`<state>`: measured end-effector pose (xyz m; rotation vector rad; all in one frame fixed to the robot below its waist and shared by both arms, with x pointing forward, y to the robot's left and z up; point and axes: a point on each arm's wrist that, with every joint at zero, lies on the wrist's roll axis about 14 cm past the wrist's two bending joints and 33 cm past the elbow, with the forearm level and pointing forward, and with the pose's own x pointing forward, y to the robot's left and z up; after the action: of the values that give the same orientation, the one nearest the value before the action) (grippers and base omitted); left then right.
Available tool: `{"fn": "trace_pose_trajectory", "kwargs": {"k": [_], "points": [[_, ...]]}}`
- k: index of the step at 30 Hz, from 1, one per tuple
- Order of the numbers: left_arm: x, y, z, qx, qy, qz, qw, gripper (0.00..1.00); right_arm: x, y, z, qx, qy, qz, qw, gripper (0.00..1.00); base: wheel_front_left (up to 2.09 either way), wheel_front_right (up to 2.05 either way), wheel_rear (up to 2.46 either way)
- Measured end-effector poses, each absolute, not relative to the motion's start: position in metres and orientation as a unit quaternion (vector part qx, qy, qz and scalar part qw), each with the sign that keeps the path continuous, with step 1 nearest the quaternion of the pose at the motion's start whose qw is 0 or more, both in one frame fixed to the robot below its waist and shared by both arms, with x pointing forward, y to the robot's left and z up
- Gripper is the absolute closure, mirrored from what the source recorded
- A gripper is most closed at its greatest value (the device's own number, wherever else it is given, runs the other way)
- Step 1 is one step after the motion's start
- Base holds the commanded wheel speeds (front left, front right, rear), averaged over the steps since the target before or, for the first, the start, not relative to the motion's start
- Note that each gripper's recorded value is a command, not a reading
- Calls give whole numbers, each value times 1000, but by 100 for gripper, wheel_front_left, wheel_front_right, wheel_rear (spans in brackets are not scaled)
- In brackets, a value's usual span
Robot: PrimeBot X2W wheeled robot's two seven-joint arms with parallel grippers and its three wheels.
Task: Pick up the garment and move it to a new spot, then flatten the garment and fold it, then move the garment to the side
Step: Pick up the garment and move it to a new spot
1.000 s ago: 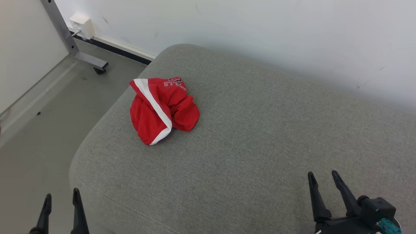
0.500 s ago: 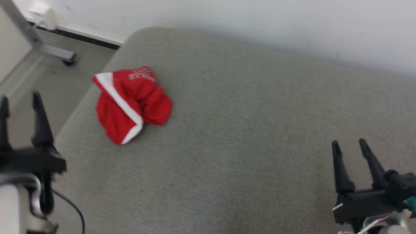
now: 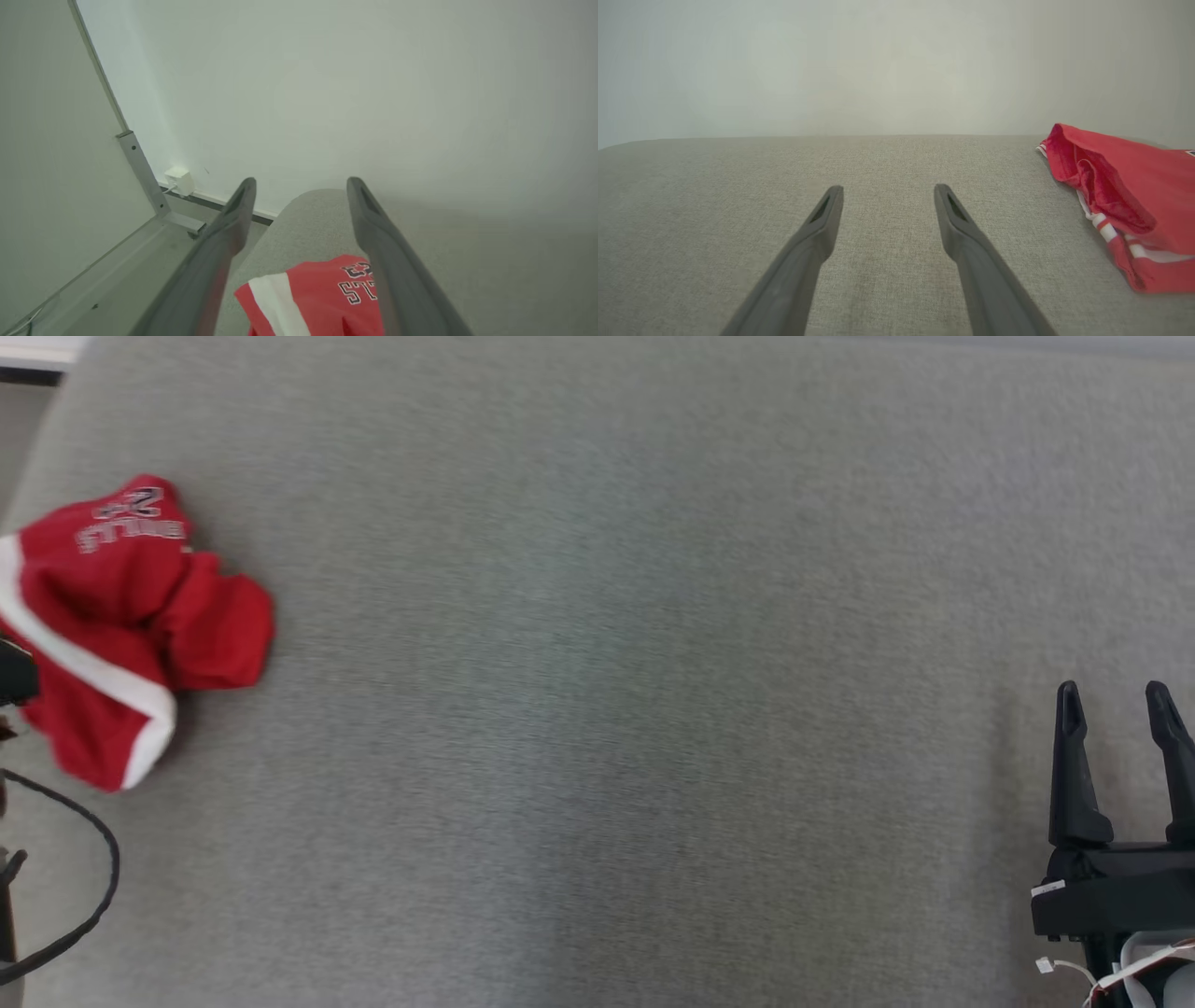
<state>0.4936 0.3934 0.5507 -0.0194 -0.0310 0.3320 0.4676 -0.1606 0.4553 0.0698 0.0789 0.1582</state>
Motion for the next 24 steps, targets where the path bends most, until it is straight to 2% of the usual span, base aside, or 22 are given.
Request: {"fn": "trace_pose_trajectory", "kwargs": {"k": [8,13,17,18,19,20,21,22,24], "points": [[519,372,455,-25,139,142,980,0,461,-192,439,19,64,38,997,0,0,0,0],[506,362,394,-49,271,141,951,0,457,-201,436,15,71,27,997,0,0,0,0],[507,356,383,-66,302,138,941,0,456,-204,436,13,73,22,997,0,0,0,0],[506,356,381,-67,308,142,938,10,455,-205,436,12,73,22,997,0,0,0,0],[504,355,377,-69,317,142,935,10,455,-205,436,13,72,22,997,0,0,0,0],[504,355,377,-69,317,142,935,40,455,-205,436,13,72,22,997,0,0,0,0],[503,355,376,-69,321,142,934,76,455,-205,437,13,71,21,997,0,0,0,0],[503,355,375,-69,323,142,933,100,454,-205,438,13,71,21,997,0,0,0,0],[502,355,375,-69,326,144,932,100,453,-206,439,14,68,19,997,0,0,0,0]]}}
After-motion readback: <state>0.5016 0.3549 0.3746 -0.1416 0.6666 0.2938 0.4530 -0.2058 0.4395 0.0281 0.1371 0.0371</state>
